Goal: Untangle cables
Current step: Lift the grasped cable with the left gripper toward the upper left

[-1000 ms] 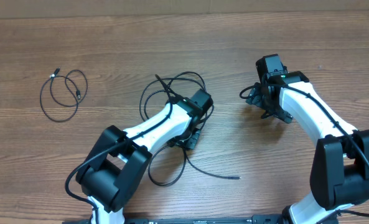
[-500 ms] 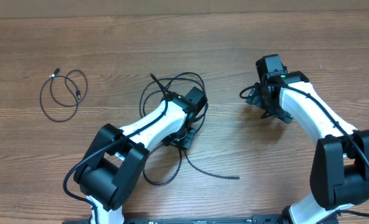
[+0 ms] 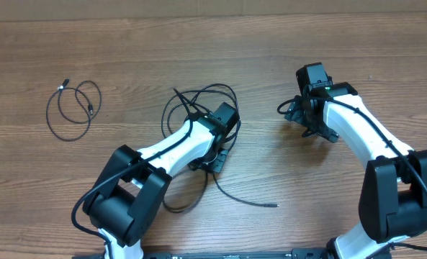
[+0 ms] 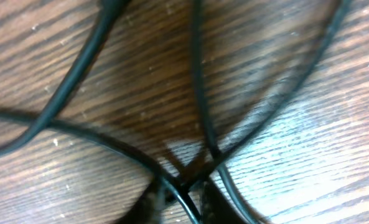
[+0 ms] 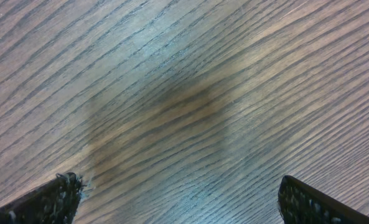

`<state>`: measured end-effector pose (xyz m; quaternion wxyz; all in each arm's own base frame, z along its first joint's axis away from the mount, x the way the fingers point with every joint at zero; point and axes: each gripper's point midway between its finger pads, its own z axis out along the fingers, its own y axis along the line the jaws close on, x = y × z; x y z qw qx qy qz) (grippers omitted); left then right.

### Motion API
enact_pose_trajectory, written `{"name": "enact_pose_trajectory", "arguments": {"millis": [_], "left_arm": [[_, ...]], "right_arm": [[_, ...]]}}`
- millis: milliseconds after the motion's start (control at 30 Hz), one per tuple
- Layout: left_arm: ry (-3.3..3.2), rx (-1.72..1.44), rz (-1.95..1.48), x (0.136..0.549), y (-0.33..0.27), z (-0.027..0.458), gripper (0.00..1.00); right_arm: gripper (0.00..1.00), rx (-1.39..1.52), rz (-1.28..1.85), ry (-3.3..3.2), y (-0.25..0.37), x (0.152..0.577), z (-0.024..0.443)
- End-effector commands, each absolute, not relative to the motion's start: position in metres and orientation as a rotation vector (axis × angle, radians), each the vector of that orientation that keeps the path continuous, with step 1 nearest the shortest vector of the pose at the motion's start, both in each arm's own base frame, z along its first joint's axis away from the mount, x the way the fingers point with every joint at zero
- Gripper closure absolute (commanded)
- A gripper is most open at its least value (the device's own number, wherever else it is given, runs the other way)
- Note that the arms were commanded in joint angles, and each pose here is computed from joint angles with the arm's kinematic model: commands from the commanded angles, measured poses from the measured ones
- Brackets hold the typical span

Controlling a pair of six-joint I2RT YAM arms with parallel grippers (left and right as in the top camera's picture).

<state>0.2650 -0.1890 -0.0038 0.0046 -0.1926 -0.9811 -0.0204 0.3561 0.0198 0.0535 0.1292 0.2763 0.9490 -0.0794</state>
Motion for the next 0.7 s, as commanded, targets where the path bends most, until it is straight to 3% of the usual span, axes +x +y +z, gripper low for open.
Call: {"name": "enact_pose_trajectory", "arguments": {"millis": [0,33,400,667], "left_arm": [[-3.010,-0.602,-0.135,0.252,-0.173,-0.023,0.92],[-3.010,-0.603,-0.136,0.252,-0.173,-0.023,0.96],[-3.090,-0.497,-0.098,0.262,-0.180,-0.003,0.96],[-3.323,-0.407,0.051,0.286,-0.191,0.074,0.96]], "right_arm": [[0.00,0.796,-0.232,2.724,0.018,0.362,0.063],[0.00,0.796,-0.232,2.724,0.018,0.362,0.063],[0.00,0.796,-0.232,2.724,0.018,0.362,0.063],[0.00,0.796,-0.232,2.724,0.018,0.362,0.063]]}}
